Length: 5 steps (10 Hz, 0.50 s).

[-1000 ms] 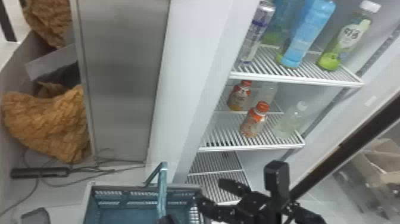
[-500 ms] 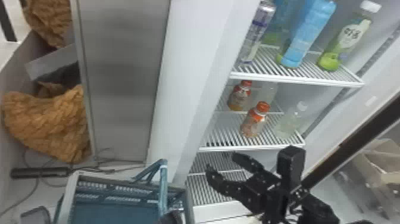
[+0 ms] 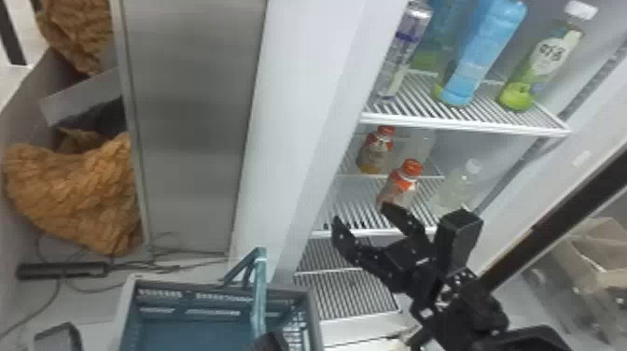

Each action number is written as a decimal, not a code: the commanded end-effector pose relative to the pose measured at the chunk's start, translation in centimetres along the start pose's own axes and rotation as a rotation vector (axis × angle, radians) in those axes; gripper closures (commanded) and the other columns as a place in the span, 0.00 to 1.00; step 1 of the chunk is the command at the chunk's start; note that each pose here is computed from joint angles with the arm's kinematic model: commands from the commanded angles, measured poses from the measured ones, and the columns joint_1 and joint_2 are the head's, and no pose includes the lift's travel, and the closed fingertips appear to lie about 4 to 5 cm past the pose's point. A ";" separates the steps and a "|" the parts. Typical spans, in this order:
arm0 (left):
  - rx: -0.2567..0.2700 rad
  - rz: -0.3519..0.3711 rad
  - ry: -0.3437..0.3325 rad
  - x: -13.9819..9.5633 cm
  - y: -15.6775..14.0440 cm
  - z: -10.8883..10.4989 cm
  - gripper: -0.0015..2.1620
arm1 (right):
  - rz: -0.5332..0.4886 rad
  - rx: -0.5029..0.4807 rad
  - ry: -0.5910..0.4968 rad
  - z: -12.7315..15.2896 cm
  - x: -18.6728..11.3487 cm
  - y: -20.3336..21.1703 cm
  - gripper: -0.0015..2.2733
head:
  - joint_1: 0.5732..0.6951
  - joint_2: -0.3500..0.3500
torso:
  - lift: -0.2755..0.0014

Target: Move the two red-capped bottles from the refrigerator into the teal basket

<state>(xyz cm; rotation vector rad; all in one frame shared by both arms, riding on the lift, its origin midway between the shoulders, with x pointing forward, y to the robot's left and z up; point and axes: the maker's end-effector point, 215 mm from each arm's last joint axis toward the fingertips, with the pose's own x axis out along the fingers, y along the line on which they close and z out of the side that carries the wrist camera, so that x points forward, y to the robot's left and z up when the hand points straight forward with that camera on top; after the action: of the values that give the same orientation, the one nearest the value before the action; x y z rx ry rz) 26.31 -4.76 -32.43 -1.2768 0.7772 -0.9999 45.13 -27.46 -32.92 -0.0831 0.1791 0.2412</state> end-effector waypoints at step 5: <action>0.003 -0.017 0.012 0.5 -0.6 -0.2 0.53 | -0.052 0.083 -0.157 -1.4 7.7 -2.0 0.03 | 1.00 0.00 | 0.19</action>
<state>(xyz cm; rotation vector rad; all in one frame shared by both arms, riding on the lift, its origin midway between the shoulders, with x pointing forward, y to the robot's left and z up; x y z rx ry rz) 26.26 -5.20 -31.92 -1.2778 0.7744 -1.0188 51.87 -27.89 -35.33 0.0147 0.0367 0.1865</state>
